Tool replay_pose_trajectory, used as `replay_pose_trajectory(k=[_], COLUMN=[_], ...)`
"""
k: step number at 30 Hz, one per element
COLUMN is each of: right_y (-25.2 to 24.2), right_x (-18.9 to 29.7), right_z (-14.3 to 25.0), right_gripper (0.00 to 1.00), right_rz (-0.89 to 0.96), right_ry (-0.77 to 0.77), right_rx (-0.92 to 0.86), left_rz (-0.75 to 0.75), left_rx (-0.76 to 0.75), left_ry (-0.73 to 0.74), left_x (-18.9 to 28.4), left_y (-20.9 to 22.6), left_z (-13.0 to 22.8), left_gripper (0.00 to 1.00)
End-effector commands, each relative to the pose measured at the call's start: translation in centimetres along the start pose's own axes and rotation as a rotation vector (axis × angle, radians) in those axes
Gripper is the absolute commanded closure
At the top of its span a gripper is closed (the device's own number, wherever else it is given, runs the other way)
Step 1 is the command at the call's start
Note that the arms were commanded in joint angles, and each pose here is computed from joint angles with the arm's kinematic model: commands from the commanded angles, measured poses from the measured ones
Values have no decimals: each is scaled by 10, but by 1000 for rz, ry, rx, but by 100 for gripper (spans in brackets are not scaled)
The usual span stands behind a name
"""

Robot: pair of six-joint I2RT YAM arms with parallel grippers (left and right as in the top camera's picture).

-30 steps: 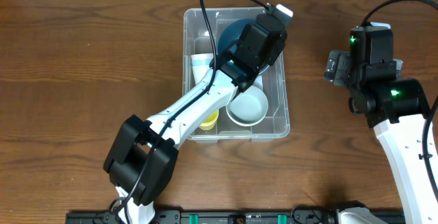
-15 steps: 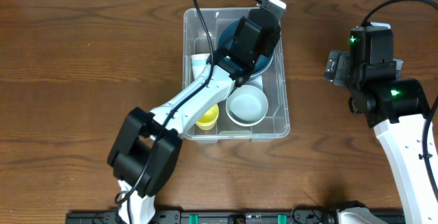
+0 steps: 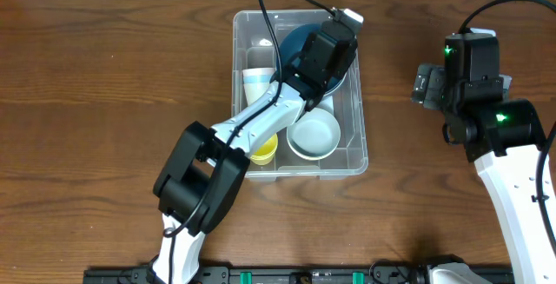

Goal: Pack container
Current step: 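Lower the blue bowl onto the cream bowl in the bin and release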

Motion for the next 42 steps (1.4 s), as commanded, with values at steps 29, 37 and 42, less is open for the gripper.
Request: replay_pose_trajectory(k=[29,37,42], right_y=[-4,-4,-4], right_x=[5,5,5], right_z=[-6,-6,-6], right_gripper=[1,1,1], right_rz=[7,7,7], right_ry=[-22,-22,-22], right_rx=[-22,-22,-22], left_rz=[52,62,63], left_rx=[-40,-55,-105], left_ry=[-37,-18,-4], left_x=[-8,-23,-31], left_y=[-2,-8,-11], left_z=[-1,15,25], left_gripper=[94,94,94])
Point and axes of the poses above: each gripper's point midway between its finger pads, its own x axis back along the fingers, its own y axis along the line the jaws close on, z = x × y, the point moved 6 cm from there along x, back along the fingers, and after that the axes turned 6 degrees about -x, right-handed, at the moved point
